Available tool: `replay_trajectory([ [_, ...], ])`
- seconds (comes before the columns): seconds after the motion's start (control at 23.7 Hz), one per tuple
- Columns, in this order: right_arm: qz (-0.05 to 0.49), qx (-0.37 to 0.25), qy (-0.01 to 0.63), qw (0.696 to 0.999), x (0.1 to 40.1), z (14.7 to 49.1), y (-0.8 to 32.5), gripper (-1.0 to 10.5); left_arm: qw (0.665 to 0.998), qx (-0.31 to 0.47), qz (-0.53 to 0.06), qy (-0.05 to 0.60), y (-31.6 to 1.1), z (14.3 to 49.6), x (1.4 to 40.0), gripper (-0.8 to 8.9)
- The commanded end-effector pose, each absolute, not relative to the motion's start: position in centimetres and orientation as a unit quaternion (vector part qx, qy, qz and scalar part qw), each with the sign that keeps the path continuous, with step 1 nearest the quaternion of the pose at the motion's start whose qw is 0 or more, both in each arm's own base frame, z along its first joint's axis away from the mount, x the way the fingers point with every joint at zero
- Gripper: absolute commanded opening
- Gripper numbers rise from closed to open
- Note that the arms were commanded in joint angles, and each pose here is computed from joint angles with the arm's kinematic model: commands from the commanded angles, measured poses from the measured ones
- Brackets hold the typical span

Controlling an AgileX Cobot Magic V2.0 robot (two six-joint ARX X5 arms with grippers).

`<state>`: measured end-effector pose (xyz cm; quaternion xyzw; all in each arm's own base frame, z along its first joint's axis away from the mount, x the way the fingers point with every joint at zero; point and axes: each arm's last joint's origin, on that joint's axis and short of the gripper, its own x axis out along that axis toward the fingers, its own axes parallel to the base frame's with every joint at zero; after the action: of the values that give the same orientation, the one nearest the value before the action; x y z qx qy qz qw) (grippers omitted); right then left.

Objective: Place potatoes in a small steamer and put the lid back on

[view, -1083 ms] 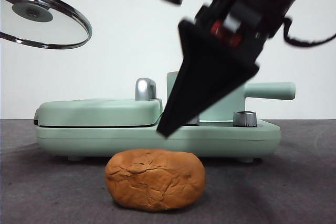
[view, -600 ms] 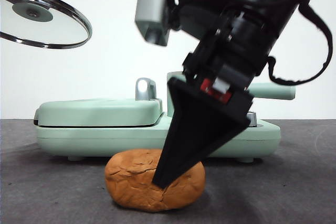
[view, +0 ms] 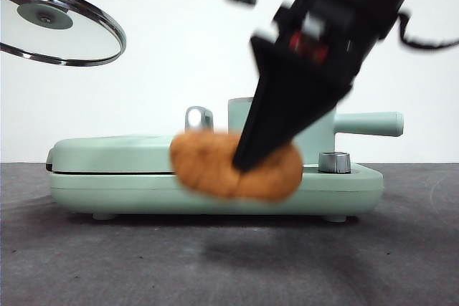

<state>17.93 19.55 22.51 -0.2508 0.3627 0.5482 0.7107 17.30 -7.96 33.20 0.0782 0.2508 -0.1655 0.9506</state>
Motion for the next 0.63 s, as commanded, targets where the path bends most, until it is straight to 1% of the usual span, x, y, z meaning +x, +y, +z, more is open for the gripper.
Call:
replay_trajectory([
  [0.04, 0.48, -0.185, 0.373, 0.772, 18.1, 24.8, 18.4, 1.8, 0.957, 0.074, -0.167, 0.225, -8.1, 34.1, 17.4, 0.09],
  [0.08, 0.441, -0.158, 0.377, 0.799, 18.3, 25.7, 17.6, 1.8, 0.958, 0.072, -0.168, 0.222, -8.1, 34.1, 17.4, 0.09],
  [0.13, 0.409, -0.132, 0.381, 0.819, 18.5, 26.4, 16.8, 1.8, 0.959, 0.071, -0.168, 0.218, -8.1, 34.2, 17.4, 0.09],
  [0.17, 0.383, -0.104, 0.385, 0.833, 18.9, 27.1, 16.0, 1.8, 0.959, 0.071, -0.168, 0.216, -8.1, 34.2, 17.4, 0.09],
  [0.21, 0.364, -0.085, 0.39, 0.842, 19.4, 27.8, 15.4, 1.8, 0.959, 0.071, -0.168, 0.215, -8.1, 34.2, 17.4, 0.09],
  [0.3, 0.34, -0.067, 0.394, 0.851, 20.5, 28.8, 14.7, 1.8, 0.959, 0.071, -0.168, 0.216, -8.1, 34.2, 17.4, 0.09],
  [0.42, 0.316, -0.057, 0.4, 0.858, 22.1, 30.2, 14.0, 1.8, 0.96, 0.068, -0.167, 0.216, -8.1, 34.2, 17.4, 0.09],
  [0.63, 0.291, -0.053, 0.399, 0.868, 25.8, 32.5, 13.7, 1.8, 0.961, 0.063, -0.167, 0.211, -8.1, 34.3, 17.5, 0.09],
])
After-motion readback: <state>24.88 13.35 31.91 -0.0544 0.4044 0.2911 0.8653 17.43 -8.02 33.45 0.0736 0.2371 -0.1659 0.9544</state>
